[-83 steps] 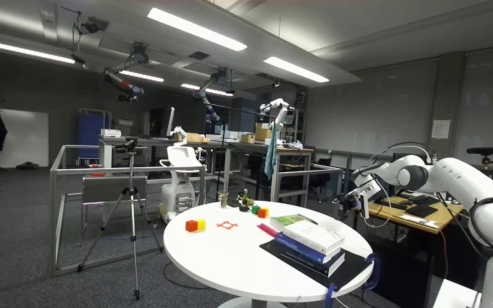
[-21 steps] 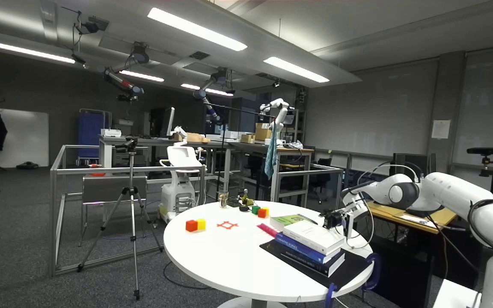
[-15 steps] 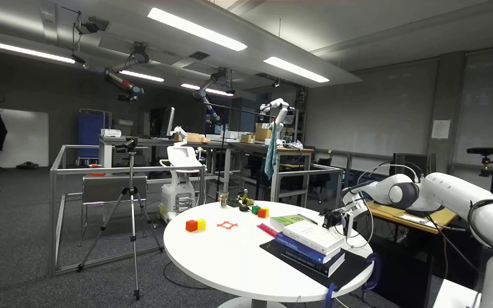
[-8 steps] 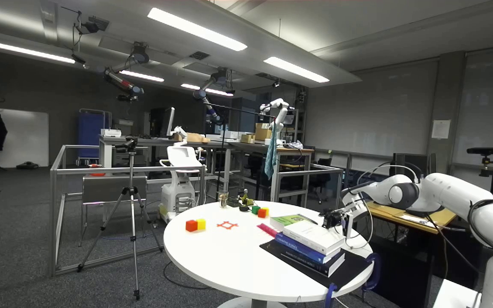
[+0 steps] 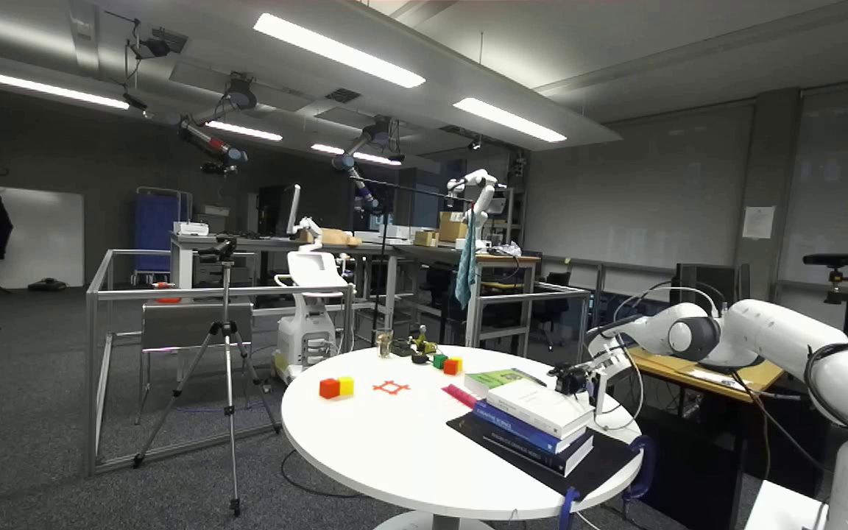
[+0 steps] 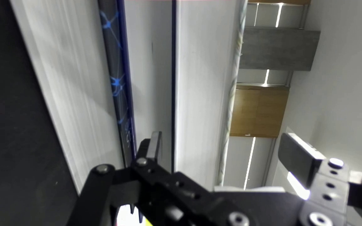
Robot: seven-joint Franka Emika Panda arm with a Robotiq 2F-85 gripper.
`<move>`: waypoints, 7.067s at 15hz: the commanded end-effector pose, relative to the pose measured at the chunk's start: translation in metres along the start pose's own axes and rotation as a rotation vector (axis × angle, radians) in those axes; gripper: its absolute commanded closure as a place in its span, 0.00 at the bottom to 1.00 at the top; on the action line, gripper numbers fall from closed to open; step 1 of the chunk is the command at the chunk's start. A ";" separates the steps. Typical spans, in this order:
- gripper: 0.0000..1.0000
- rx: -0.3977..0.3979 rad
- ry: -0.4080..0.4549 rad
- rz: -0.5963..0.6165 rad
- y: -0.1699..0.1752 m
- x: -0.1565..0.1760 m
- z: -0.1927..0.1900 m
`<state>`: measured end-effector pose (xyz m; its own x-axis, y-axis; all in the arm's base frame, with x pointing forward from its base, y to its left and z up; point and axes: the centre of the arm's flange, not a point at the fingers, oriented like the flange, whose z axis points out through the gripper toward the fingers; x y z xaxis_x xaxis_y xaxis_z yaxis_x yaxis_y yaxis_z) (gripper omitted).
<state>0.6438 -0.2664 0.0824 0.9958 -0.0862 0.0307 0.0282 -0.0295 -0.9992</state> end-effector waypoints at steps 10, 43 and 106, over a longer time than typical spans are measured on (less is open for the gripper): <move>0.00 0.027 -0.026 -0.034 -0.006 0.006 0.010; 0.00 0.011 -0.024 0.000 -0.003 0.006 0.020; 0.54 -0.144 -0.043 0.021 -0.051 0.006 0.033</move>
<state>0.6630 -0.2426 0.1038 0.9989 -0.0447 0.0166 0.0093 -0.1604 -0.9870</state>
